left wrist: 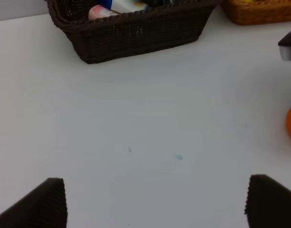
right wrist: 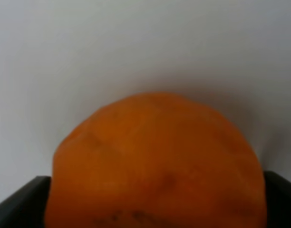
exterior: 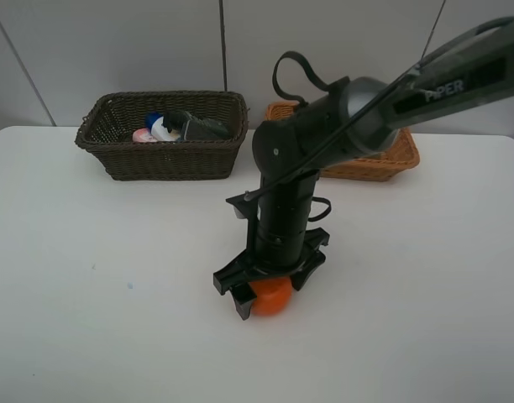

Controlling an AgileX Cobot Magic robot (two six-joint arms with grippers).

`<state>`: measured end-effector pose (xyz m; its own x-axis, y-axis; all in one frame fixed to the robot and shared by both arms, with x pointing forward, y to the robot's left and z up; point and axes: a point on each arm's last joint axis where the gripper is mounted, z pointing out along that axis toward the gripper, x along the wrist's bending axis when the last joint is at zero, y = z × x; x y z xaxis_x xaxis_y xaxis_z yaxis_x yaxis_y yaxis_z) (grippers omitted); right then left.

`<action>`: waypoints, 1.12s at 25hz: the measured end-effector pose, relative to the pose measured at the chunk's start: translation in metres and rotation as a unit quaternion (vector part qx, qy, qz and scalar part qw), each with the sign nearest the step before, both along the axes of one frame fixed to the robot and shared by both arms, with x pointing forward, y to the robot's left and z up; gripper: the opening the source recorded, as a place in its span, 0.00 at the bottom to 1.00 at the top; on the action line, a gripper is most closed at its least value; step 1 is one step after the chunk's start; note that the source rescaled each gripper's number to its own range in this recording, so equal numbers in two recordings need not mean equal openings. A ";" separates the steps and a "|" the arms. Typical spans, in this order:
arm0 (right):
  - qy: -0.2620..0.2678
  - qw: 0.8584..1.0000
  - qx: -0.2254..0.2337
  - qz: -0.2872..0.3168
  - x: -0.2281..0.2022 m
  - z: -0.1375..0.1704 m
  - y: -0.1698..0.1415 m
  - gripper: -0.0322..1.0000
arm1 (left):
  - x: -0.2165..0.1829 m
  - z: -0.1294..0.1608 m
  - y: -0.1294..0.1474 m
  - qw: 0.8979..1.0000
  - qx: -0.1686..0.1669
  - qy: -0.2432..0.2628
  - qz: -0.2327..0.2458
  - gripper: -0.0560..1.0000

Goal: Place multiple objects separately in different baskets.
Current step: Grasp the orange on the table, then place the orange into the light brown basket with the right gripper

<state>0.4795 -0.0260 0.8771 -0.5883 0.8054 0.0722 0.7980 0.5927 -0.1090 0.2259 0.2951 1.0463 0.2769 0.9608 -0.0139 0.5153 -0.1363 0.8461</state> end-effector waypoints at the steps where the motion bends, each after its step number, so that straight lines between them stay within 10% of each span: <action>1: -0.002 1.000 0.001 0.000 0.000 0.000 0.000 1.00 | 0.000 0.000 0.000 1.000 0.000 0.000 0.000 0.98; 7: -0.014 1.000 0.013 -0.002 0.003 -0.001 0.002 0.74 | 0.000 0.000 0.000 1.000 0.000 0.000 0.000 0.98; 14: -0.023 1.000 0.016 0.003 0.003 0.008 0.001 0.74 | 0.000 0.000 0.000 1.000 0.000 0.000 0.000 0.98; 19: -0.115 0.992 0.032 0.031 0.020 0.073 -0.009 0.74 | 0.000 0.000 0.000 1.000 0.000 0.000 0.000 0.98; 28: -0.280 0.945 0.075 -0.152 0.147 0.126 -0.111 0.74 | 0.000 0.000 0.000 1.000 0.001 0.000 0.001 0.98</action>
